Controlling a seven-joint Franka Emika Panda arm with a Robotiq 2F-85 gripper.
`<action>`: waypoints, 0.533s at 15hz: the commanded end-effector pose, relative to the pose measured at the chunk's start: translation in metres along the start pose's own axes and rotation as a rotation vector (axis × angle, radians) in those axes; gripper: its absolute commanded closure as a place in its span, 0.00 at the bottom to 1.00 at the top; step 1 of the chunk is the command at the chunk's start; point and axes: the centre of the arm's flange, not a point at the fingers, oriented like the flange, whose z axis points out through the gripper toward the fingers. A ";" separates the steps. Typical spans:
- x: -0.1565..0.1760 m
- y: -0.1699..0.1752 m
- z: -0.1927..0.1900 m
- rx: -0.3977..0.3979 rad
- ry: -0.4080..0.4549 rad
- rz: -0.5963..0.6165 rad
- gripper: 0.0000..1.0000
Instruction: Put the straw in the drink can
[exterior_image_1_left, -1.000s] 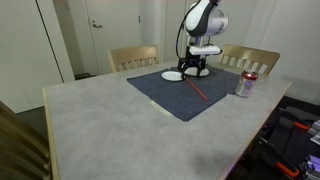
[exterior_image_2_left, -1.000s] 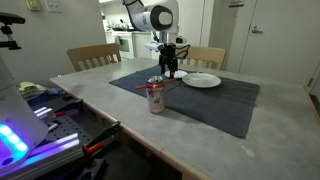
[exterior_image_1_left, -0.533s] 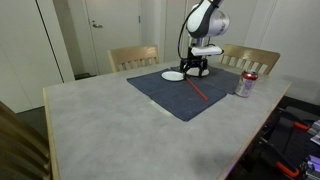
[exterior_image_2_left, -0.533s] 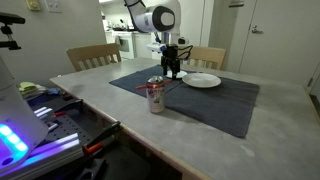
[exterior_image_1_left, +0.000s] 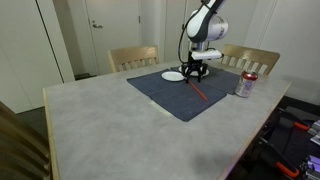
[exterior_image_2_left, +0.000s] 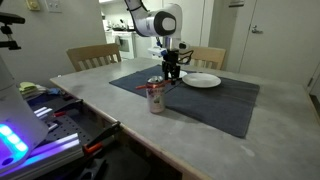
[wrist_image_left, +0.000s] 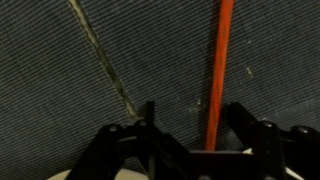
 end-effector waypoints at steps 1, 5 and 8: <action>0.005 -0.002 0.005 0.015 -0.005 -0.015 0.21; 0.004 -0.005 0.002 0.010 0.001 -0.016 0.22; 0.004 -0.008 0.000 0.003 0.003 -0.014 0.33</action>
